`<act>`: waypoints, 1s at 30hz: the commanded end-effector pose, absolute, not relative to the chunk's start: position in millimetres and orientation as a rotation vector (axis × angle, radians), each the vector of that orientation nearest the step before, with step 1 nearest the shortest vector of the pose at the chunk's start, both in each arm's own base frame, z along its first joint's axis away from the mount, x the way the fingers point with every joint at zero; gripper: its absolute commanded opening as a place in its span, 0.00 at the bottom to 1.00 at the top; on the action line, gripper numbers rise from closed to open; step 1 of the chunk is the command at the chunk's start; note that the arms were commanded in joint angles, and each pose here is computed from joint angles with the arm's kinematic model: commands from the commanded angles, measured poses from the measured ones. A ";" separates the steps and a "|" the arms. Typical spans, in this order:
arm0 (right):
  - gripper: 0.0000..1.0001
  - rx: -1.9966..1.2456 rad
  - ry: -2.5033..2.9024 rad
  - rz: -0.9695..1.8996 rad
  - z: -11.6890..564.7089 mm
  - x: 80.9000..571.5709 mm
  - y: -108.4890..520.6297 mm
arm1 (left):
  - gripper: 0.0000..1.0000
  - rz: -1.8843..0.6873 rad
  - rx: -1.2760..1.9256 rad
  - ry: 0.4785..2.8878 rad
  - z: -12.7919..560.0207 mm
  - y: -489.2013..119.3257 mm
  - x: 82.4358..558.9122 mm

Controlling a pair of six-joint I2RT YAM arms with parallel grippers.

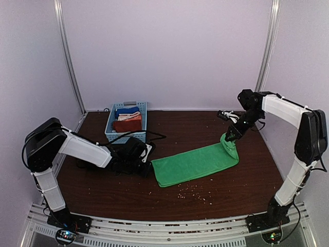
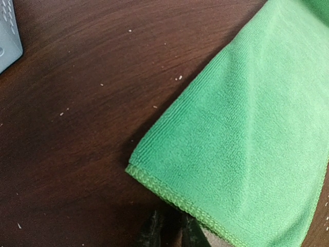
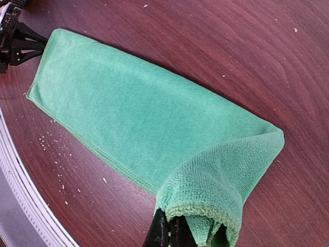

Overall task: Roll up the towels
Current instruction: Fold the towel at the center of the board.

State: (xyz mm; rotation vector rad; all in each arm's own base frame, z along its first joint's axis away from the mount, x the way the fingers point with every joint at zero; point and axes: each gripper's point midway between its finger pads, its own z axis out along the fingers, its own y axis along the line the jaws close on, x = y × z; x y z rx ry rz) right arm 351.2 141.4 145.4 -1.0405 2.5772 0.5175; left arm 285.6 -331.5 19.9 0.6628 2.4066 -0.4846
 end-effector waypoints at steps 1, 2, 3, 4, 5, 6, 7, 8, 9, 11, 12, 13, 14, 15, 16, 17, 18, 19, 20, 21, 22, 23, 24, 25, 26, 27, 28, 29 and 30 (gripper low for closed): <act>0.00 -1.132 2.540 0.582 151.9 333.9 169.5 | 0.17 -0.462 0.700 2.464 -1.6 -327.5 275.4; 0.00 -1.151 2.534 0.592 151.0 331.5 176.5 | 0.17 -0.462 0.700 2.468 -2.7 -327.4 275.0; 0.00 -1.171 2.529 0.600 150.1 329.5 182.9 | 0.17 -0.462 0.699 2.469 -2.4 -327.1 274.8; 0.00 -1.192 2.523 0.607 149.3 327.6 190.0 | 0.17 -0.462 0.698 2.469 -2.0 -327.0 274.6; 0.00 -1.206 2.515 0.611 149.4 326.6 196.2 | 0.17 -0.462 0.698 2.469 -1.2 -326.9 274.6; 0.00 -1.226 2.511 0.621 147.6 325.2 203.7 | 0.17 -0.464 0.696 2.468 -0.5 -326.8 274.5; 0.00 -1.244 2.503 0.628 147.6 324.1 210.8 | 0.17 -0.463 0.695 2.471 -0.8 -326.3 274.0; 0.00 -1.263 2.493 0.634 147.8 323.4 217.7 | 0.17 -0.467 0.693 2.470 0.1 -326.4 273.6; 0.00 -1.280 2.487 0.642 147.7 322.0 224.9 | 0.17 -0.470 0.688 2.471 0.6 -326.1 273.2; 0.00 -1.307 2.478 0.661 146.3 320.4 238.8 | 0.17 -0.474 0.685 2.475 0.4 -325.3 272.1; 0.00 -1.321 2.474 0.669 145.2 319.4 245.4 | 0.17 -0.476 0.684 2.477 0.3 -325.0 271.4; 0.00 -1.335 2.468 0.677 144.9 318.0 252.3 | 0.17 -0.479 0.681 2.477 0.2 -324.4 270.8; 0.00 -1.357 2.459 0.683 144.5 315.7 261.1 | 0.17 -0.484 0.677 2.478 0.5 -324.4 270.3; 0.00 -1.366 2.455 0.682 143.6 315.0 267.0 | 0.17 -0.490 0.673 2.477 0.9 -324.6 269.8; 0.00 -1.370 2.453 0.683 142.8 314.4 271.9 | 0.17 -0.497 0.671 2.477 1.0 -324.7 269.1; 0.00 -1.376 2.446 0.686 142.6 313.8 277.4 | 0.17 -0.509 0.667 2.474 1.9 -325.3 268.5; 0.00 -1.382 2.441 0.687 142.4 313.3 282.0 | 0.17 -0.525 0.662 2.468 2.5 -326.0 267.5; 0.00 -1.391 2.437 0.690 141.5 311.8 286.6 | 0.17 -0.540 0.656 2.468 2.4 -326.1 265.9; 0.00 -1.403 2.433 0.689 140.7 310.4 290.9 | 0.17 -0.554 0.650 2.466 3.1 -326.9 264.9; 0.00 -1.414 2.436 0.689 138.1 308.6 294.2 | 0.17 -0.567 0.647 2.466 2.8 -327.4 263.8; 0.00 -1.426 2.434 0.691 136.6 306.8 298.2 | 0.17 -0.580 0.644 2.468 2.2 -327.9 262.4; 0.00 -1.437 2.433 0.693 135.0 305.0 301.6 | 0.17 -0.589 0.639 2.466 2.2 -328.4 261.9; 0.00 -1.448 2.434 0.696 132.8 303.0 304.8 | 0.17 -0.599 0.635 2.467 1.7 -328.6 260.9; 0.00 -1.458 2.436 0.695 130.9 301.6 307.4 | 0.17 -0.607 0.631 2.469 0.4 -328.6 259.9; 0.00 -1.465 2.434 0.692 129.5 301.3 310.0 | 0.17 -0.614 0.627 2.470 0.2 -328.9 259.2; 0.00 -1.472 2.433 0.692 128.5 300.7 312.5 | 0.17 -0.619 0.625 2.471 -0.4 -329.0 258.6; 0.00 -1.477 2.429 0.693 128.2 300.9 315.2 | 0.17 -0.624 0.623 2.470 0.1 -329.4 258.2; 0.00 -1.478 2.427 0.693 127.9 301.7 317.7 | 0.17 -0.629 0.621 2.470 0.2 -329.5 257.7; 0.00 -1.477 2.423 0.694 128.5 302.5 320.4 | 0.17 -0.634 0.618 2.469 0.6 -329.8 257.2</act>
